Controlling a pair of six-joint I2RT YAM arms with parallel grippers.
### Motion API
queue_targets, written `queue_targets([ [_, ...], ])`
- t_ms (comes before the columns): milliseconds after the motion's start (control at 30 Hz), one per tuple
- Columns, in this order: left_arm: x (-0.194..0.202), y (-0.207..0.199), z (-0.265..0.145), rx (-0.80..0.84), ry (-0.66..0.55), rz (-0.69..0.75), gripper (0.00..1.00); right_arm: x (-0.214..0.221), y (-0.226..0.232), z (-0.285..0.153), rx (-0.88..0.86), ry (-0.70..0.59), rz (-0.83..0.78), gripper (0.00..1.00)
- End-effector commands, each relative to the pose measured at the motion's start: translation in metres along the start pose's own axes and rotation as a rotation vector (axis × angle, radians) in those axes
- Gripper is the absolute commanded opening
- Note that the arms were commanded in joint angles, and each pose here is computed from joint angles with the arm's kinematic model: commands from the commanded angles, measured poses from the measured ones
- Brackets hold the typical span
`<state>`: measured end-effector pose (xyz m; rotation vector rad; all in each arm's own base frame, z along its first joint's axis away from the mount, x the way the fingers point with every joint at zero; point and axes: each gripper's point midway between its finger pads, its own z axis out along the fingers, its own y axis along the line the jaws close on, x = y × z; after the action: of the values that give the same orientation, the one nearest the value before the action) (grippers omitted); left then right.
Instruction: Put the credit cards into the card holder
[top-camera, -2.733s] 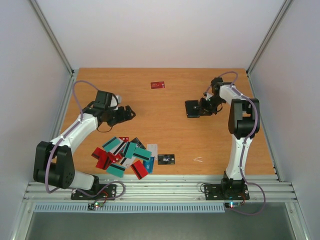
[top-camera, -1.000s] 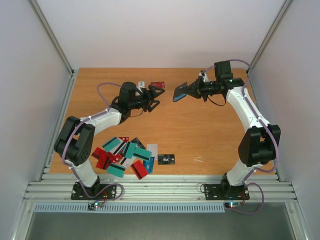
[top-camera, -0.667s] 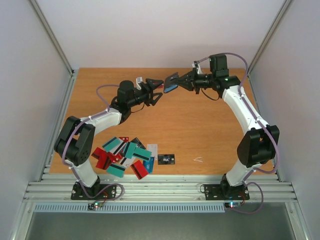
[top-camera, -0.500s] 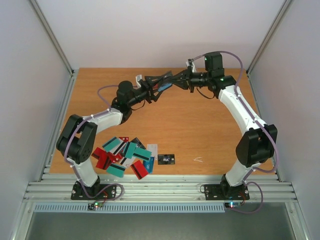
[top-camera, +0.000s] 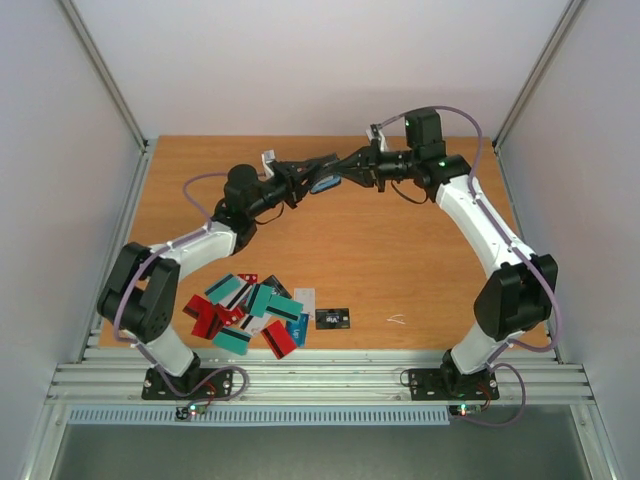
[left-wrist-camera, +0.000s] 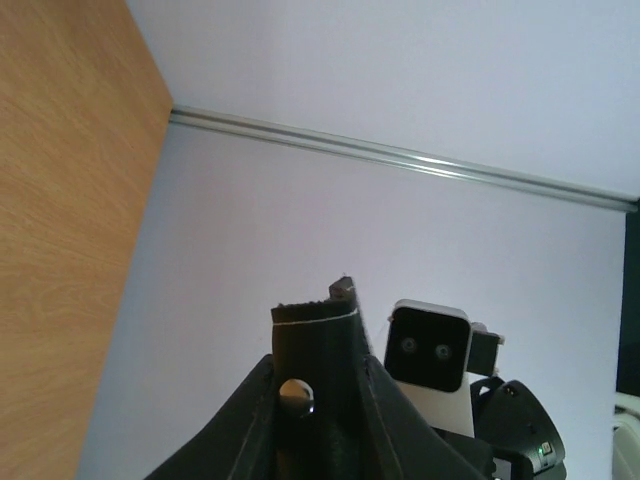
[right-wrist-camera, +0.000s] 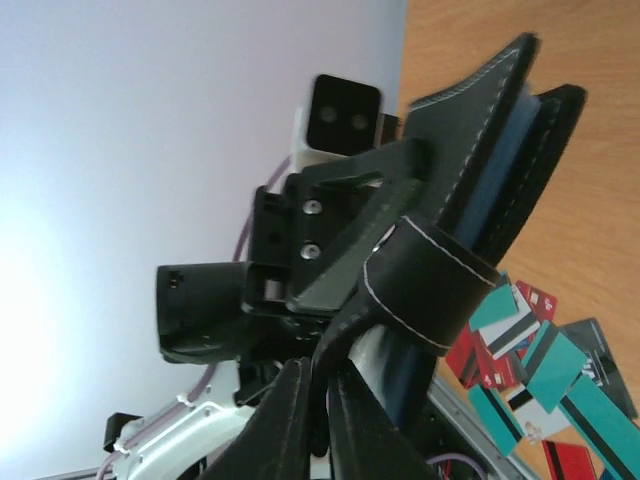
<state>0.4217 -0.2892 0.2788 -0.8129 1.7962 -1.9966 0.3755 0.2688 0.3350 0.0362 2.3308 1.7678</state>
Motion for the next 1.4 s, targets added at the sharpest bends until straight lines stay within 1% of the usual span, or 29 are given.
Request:
queue_targets([
  [0,0.019,-0.028,-0.015,0.017,0.016,0.136,0.15,0.025,-0.004,-0.012,0.071,0.015,-0.074,0.19],
  [67,0.022,-0.026,-0.02,-0.035,0.015,0.177,0.12,0.038,-0.014,-0.02,0.147,0.034,-0.098,0.44],
  [100,0.024,-0.025,-0.023,-0.06,0.018,0.234,0.1,0.045,-0.02,-0.025,0.191,0.045,-0.117,0.52],
  [167,0.031,-0.031,-0.03,-0.092,0.033,0.327,0.09,0.058,-0.032,-0.036,0.285,0.066,-0.158,0.61],
  [200,0.033,-0.031,-0.032,-0.114,0.045,0.37,0.08,0.063,-0.037,-0.042,0.331,0.073,-0.188,0.63],
  [267,0.041,-0.032,-0.037,-0.158,0.083,0.529,0.02,0.073,-0.046,-0.053,0.404,0.095,-0.21,0.65],
  [300,0.044,-0.032,-0.039,-0.175,0.098,0.576,0.0,0.075,-0.046,-0.056,0.422,0.097,-0.225,0.66],
  [367,0.052,-0.028,-0.043,-0.214,0.132,0.702,0.0,0.077,-0.042,-0.06,0.44,0.102,-0.25,0.66],
  [400,0.056,-0.027,-0.044,-0.238,0.144,0.74,0.0,0.077,-0.039,-0.061,0.448,0.103,-0.266,0.66],
  [433,0.061,-0.019,-0.046,-0.282,0.171,0.796,0.0,0.079,-0.036,-0.061,0.459,0.111,-0.284,0.65],
  [567,0.077,-0.008,-0.046,-0.379,0.213,0.936,0.0,0.086,-0.022,-0.056,0.508,0.142,-0.353,0.63],
  [667,0.082,-0.003,-0.045,-0.439,0.182,0.995,0.0,0.089,-0.017,-0.053,0.527,0.132,-0.344,0.59],
  [833,0.098,-0.003,-0.037,-0.474,0.158,1.057,0.0,0.096,-0.022,-0.044,0.569,0.098,-0.313,0.53],
  [1000,0.104,-0.009,-0.035,-0.475,0.125,1.063,0.0,0.1,-0.036,-0.039,0.6,0.035,-0.228,0.44],
  [1200,0.113,-0.014,-0.033,-0.469,0.126,1.064,0.0,0.104,-0.048,-0.03,0.603,0.015,-0.196,0.41],
  [1367,0.121,-0.015,-0.03,-0.465,0.138,1.061,0.0,0.103,-0.046,-0.02,0.549,0.014,-0.182,0.41],
])
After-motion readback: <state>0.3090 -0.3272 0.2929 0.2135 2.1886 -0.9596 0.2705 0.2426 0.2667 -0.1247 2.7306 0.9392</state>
